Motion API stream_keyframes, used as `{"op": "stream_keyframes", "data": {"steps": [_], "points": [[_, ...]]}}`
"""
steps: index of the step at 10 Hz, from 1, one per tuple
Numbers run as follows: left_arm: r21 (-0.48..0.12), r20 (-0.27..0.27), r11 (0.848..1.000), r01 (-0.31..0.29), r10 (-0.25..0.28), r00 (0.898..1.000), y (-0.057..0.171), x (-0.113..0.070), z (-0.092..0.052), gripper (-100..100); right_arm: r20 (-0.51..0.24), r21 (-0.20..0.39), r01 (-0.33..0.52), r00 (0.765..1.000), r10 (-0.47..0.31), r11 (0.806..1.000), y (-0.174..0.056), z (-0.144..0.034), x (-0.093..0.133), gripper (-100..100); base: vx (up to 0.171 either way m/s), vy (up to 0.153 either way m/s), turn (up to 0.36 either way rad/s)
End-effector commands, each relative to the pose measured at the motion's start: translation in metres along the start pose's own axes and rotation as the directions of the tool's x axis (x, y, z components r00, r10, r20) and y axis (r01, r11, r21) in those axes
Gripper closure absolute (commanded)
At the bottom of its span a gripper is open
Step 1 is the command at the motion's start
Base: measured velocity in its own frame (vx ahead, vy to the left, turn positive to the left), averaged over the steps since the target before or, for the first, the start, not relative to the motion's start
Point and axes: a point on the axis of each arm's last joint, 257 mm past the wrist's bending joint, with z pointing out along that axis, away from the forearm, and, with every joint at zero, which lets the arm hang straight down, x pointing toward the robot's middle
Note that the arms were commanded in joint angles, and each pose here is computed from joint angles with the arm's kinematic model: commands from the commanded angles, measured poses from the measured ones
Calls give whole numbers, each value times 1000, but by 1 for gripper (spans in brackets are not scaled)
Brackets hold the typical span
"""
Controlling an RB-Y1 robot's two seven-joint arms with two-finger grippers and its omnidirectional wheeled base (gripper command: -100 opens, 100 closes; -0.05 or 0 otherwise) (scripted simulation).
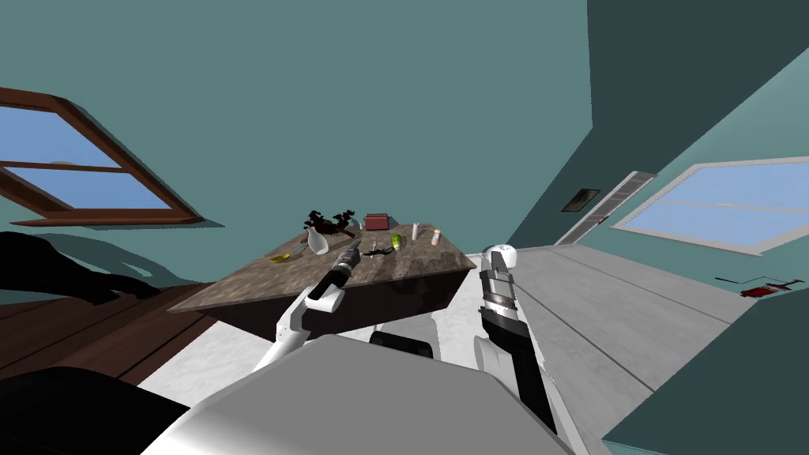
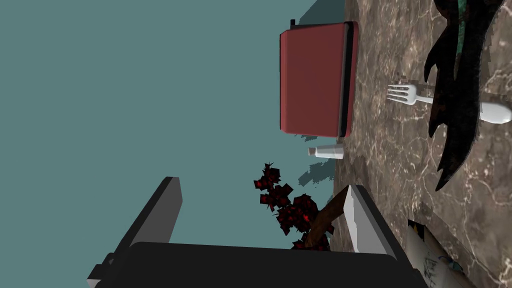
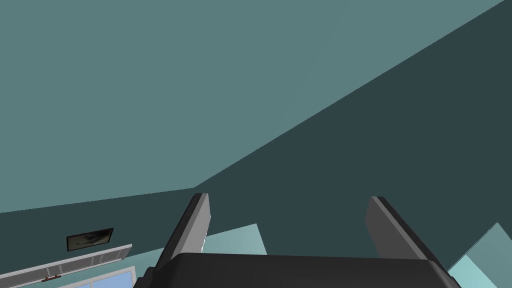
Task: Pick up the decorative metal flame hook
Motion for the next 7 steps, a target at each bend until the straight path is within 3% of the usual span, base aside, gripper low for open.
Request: {"op": "stream_keyframes", "data": {"steps": [1,7], "points": [[-50,13,999,11,-11,1000,14,-5,3,-100,0,0,0,1000,0,1000,0,0,0,0,-9,2,-88],[-188,87,978,85,-70,994,46,-38,19,-100,0,0,0,1000,0,1000,0,0,0,0,-7,0,-87]]}}
